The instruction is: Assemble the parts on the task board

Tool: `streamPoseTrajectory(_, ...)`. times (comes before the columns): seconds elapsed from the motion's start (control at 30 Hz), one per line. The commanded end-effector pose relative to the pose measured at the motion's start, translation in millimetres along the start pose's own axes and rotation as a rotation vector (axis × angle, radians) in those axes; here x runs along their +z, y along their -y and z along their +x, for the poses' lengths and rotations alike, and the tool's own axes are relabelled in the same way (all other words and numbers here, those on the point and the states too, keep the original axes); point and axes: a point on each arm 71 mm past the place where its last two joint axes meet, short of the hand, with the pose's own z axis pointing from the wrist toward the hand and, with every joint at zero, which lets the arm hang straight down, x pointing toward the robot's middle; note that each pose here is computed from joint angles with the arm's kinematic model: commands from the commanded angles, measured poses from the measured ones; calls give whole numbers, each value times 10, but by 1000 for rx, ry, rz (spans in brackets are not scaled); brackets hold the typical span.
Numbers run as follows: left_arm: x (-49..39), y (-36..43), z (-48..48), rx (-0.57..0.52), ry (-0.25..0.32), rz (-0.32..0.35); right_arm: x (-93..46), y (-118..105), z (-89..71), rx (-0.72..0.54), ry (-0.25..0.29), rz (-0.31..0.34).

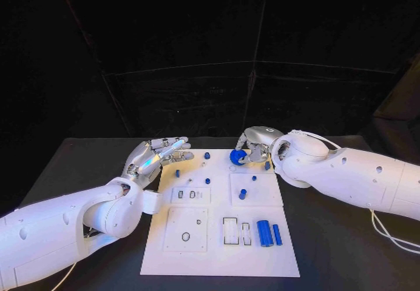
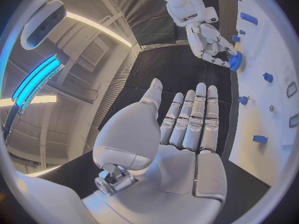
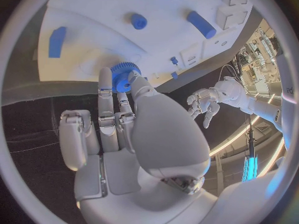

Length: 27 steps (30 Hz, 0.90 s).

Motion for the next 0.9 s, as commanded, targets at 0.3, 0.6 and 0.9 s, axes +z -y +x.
streamPoseTrajectory(0.3, -15, 32, -45, 5, 0, 16, 105, -513, -27, 14, 87, -71)
streamPoseTrajectory(0.6, -18, 39, -57, 8, 3, 18, 313, -812, 93, -14, 42, -90)
streamPoseTrajectory(0.9, -16, 40, -56, 8, 4, 18, 421, -908, 177, -44, 10, -77)
